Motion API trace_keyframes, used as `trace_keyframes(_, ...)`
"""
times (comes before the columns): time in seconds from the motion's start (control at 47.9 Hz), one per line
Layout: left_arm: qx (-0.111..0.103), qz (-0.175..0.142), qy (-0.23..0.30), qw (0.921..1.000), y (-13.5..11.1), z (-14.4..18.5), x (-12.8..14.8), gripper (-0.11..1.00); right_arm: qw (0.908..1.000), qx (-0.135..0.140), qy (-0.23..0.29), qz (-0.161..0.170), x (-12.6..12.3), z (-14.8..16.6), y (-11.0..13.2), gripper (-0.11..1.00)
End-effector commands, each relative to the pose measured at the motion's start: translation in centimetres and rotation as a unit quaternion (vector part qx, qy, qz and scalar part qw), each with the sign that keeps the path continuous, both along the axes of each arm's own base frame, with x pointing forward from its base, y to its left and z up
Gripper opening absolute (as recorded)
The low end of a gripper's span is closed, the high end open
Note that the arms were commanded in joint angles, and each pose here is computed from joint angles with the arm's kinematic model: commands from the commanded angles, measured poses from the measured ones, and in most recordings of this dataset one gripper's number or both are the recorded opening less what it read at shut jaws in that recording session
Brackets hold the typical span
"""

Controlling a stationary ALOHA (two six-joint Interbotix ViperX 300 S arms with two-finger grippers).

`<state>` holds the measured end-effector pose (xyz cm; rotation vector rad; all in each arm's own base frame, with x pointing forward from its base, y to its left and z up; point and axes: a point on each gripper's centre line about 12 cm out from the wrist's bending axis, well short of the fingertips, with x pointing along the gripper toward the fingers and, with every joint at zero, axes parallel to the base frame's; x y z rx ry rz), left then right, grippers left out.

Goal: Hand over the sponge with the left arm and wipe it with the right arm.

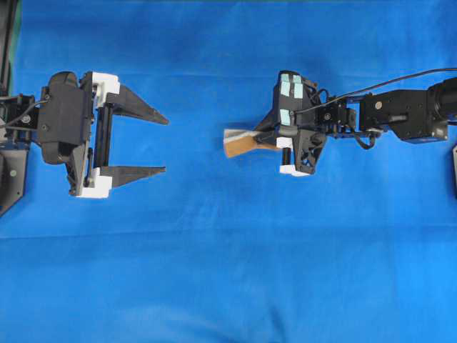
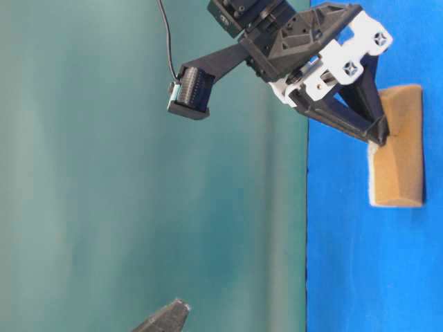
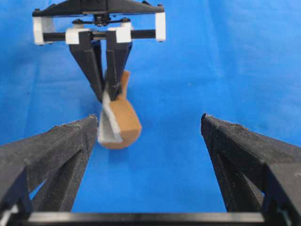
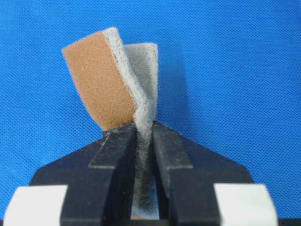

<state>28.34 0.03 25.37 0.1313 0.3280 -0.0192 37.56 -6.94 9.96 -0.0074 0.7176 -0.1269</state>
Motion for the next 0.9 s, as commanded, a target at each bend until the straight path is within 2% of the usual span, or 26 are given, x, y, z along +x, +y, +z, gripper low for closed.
trace_keyframes(0.0,-0.001,0.000,-0.012,0.9999,0.0,0.6,0.2,0.90,0.9999,-0.004,-0.016,-0.004,0.4,1.1,-0.4,0.16)
trace_keyframes(0.292,0.000,-0.001,-0.012,0.9999,0.0,0.6,0.2,0.90,0.9999,0.003,-0.015,0.006,0.5,1.0,0.8,0.16)
trace_keyframes(0.668,0.001,-0.001,-0.013,0.9999,0.0,0.7,0.1,0.90,0.9997,0.015,-0.017,-0.003,0.5,1.0,0.9,0.16)
trace_keyframes(0.71,0.001,-0.001,-0.011,0.9999,0.0,0.6,0.2,0.89,0.9997,0.015,-0.018,-0.002,0.5,1.1,1.0,0.23)
trace_keyframes(0.814,0.001,-0.001,-0.014,0.9999,0.0,0.7,0.1,0.90,0.9997,0.014,-0.018,0.006,0.7,1.1,1.5,0.55)
trace_keyframes(0.877,0.002,-0.001,-0.014,0.9999,0.0,0.7,0.1,0.90,0.9997,0.014,-0.021,0.006,0.8,1.2,1.6,0.68)
